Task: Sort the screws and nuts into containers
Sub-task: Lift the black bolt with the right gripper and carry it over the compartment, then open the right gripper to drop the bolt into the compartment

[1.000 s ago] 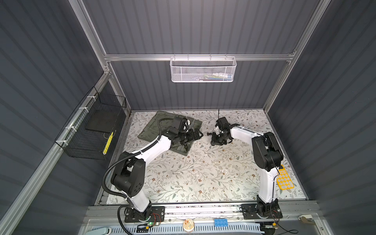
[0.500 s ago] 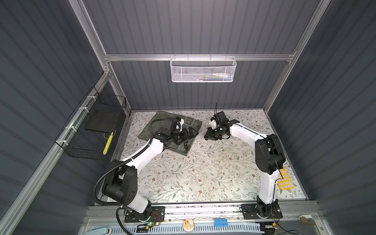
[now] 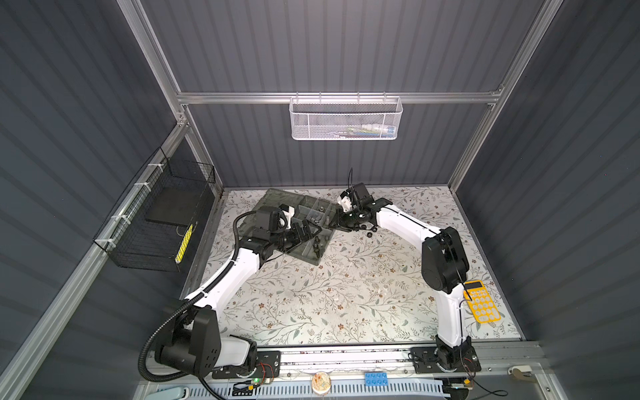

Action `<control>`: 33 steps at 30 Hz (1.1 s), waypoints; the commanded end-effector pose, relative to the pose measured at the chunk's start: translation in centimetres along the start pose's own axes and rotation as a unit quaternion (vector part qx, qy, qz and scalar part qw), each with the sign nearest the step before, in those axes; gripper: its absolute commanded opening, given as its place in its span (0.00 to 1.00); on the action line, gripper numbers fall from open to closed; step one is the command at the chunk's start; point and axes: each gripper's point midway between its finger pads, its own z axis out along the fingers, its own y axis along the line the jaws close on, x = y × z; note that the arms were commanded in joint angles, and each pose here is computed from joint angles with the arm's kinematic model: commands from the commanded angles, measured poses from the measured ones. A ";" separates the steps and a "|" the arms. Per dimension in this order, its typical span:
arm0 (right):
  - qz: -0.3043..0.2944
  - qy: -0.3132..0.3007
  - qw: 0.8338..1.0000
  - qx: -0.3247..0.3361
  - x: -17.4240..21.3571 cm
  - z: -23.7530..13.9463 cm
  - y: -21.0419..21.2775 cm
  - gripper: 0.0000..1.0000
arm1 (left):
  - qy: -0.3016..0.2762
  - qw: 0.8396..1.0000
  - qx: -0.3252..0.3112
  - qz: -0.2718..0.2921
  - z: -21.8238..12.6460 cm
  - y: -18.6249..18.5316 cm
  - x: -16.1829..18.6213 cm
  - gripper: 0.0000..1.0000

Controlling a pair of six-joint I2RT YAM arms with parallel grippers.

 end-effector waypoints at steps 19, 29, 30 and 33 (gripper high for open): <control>0.006 0.018 1.000 -0.004 1.1 2.9 1.2 0.18 | 0.015 1.000 -0.003 -0.027 -0.7 2.3 1.5 1.00; -0.001 -0.014 1.000 0.015 -0.8 -0.7 -0.3 0.32 | 0.018 1.000 -0.003 -0.021 -0.7 1.9 1.3 1.00; 0.000 -0.017 1.000 0.023 -1.0 -1.1 -0.9 0.33 | 0.019 1.000 -0.003 -0.020 -0.6 1.8 1.3 1.00; 0.002 -0.027 0.999 0.047 -1.6 -2.3 -2.9 0.40 | 0.023 1.000 -0.004 -0.014 -0.1 1.5 1.2 1.00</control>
